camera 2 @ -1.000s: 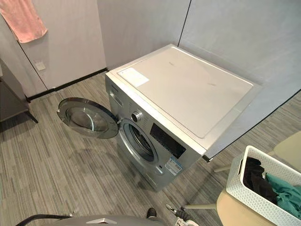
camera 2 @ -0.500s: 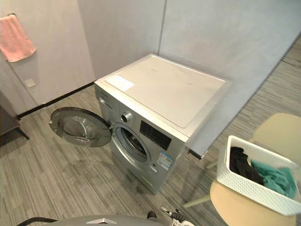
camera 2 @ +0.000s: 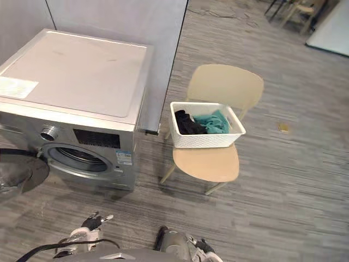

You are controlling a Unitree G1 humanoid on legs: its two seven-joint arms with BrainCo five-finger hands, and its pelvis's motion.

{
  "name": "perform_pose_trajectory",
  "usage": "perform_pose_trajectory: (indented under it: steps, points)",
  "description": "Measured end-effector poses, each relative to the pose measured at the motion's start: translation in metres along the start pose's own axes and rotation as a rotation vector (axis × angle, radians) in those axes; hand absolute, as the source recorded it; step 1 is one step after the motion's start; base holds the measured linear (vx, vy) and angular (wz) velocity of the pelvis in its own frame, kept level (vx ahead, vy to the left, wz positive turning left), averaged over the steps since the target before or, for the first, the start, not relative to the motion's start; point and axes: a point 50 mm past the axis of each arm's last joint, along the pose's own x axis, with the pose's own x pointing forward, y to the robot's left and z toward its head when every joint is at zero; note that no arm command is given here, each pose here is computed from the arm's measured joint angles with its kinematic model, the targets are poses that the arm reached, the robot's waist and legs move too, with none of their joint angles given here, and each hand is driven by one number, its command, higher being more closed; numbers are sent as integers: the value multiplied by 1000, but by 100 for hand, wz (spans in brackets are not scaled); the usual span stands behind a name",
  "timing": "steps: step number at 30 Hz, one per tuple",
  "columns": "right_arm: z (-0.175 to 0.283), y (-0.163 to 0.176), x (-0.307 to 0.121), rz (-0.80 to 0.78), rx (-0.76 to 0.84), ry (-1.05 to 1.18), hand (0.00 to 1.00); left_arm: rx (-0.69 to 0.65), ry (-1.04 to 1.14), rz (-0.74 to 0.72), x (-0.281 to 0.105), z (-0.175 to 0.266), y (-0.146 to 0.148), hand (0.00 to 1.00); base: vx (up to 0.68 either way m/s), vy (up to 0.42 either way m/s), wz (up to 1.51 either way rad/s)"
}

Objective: Pick up the laundry basket with both hands and put the clothes into the washing machine.

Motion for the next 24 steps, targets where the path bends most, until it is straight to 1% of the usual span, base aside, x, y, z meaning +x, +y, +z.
perform_pose_trajectory:
  steps: [2,3,5,9,12,14,18,21,24]
  points:
    - [8,-6,0,-16,4,-18,0,-6,15,1,-1,-5,0,0,57,-266,-12]
    - [18,-7,1,-20,-13,-44,0,-10,27,1,-2,-10,1,0,25,-180,-19]
    - [22,-6,2,-19,-15,-52,0,-40,40,14,-3,-15,5,0,24,-247,5]
    - [25,5,4,15,-11,-66,0,-74,40,35,-4,-15,11,0,-19,-168,-5]
    - [36,17,5,52,-56,-114,0,-110,25,56,-5,-17,15,0,-17,-81,-43]
    - [48,17,5,57,-102,-142,0,-154,22,48,-4,-16,10,0,16,89,-34]
    - [55,12,5,48,-146,-151,0,-160,44,46,-7,-25,8,0,3,172,-70]
    - [48,22,6,70,-179,-131,0,-143,47,60,-7,-26,14,0,106,144,-31]
    - [48,24,7,66,-231,-118,0,-188,43,89,-8,-27,21,0,157,152,-40]
